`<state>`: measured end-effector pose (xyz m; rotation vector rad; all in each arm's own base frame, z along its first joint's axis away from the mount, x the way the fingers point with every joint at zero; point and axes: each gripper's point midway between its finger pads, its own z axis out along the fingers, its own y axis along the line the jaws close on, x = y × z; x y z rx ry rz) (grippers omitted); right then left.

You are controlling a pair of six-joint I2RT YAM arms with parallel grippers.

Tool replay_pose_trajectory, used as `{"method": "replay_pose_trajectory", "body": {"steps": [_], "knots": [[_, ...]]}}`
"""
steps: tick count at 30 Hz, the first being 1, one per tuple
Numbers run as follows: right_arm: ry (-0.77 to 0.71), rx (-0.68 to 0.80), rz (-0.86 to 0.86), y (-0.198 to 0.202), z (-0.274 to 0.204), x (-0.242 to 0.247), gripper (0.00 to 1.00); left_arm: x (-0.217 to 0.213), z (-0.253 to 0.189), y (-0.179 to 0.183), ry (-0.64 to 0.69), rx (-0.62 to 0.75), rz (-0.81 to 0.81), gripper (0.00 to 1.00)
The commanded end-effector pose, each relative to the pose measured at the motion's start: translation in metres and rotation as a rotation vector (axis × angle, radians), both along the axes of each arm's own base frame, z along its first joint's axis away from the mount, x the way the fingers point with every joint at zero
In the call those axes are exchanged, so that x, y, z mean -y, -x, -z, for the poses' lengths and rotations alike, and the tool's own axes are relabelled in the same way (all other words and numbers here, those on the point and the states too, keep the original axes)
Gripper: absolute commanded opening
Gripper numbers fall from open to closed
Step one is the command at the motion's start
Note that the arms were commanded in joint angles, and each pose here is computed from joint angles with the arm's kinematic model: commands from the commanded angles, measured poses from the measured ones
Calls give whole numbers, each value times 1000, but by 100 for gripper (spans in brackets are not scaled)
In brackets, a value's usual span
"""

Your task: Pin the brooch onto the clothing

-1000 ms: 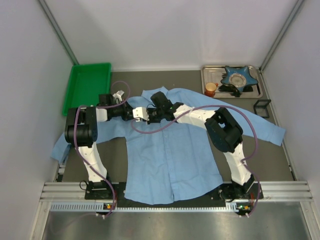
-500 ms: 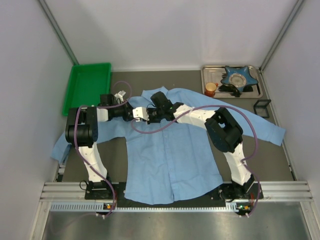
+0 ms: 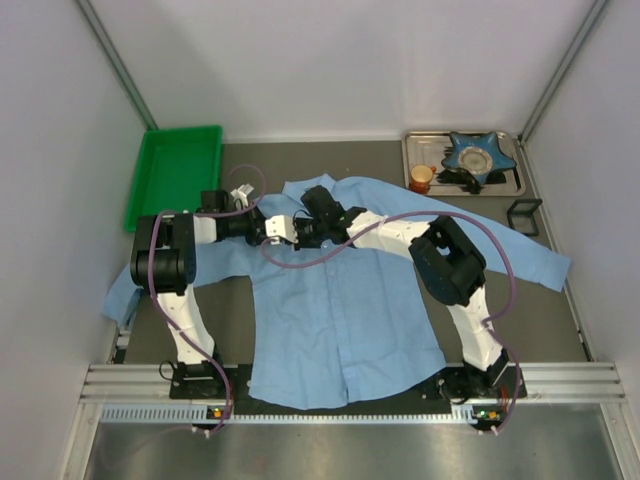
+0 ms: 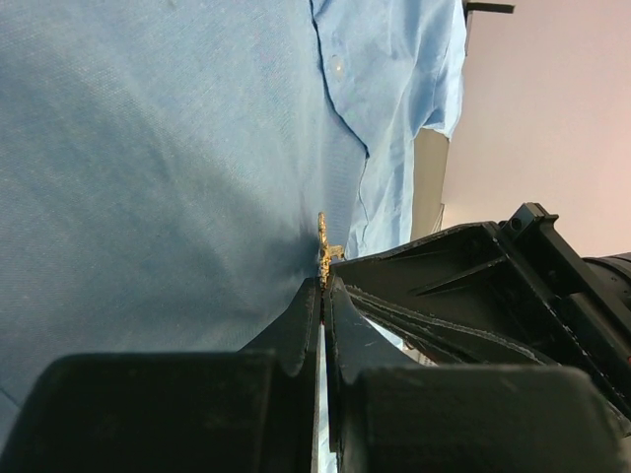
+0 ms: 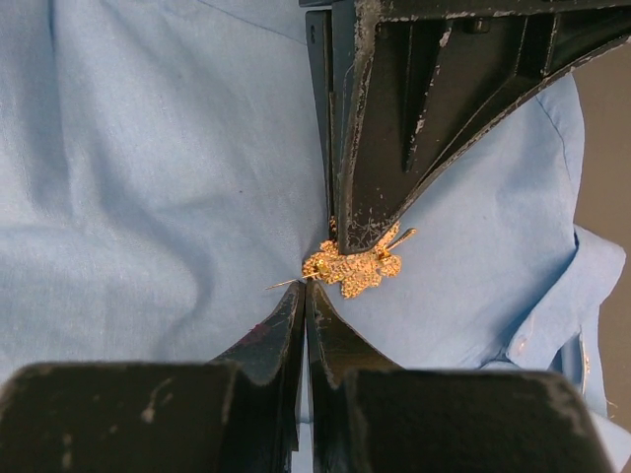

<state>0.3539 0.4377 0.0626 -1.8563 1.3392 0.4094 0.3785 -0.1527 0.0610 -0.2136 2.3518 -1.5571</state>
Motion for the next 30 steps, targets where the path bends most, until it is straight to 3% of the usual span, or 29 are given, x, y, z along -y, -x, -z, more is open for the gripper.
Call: {"method": "replay_pose_trajectory", "body": {"steps": [1,11,15,25,30], "knots": [[-84,59,17,-4,-44,-11,0,4,-17,3,15,58,50,0],[-75,32,78,-9,-44,-5,22,4,-13,0,10,60,62,0],[-96,-7,108,-12,-54,-2,36,4,-9,2,7,52,69,0],[-211,-355,153,-13,-74,16,54,3,-7,1,5,53,75,0],[-277,-574,170,-15,-77,12,54,3,-7,2,6,53,82,0]]}}
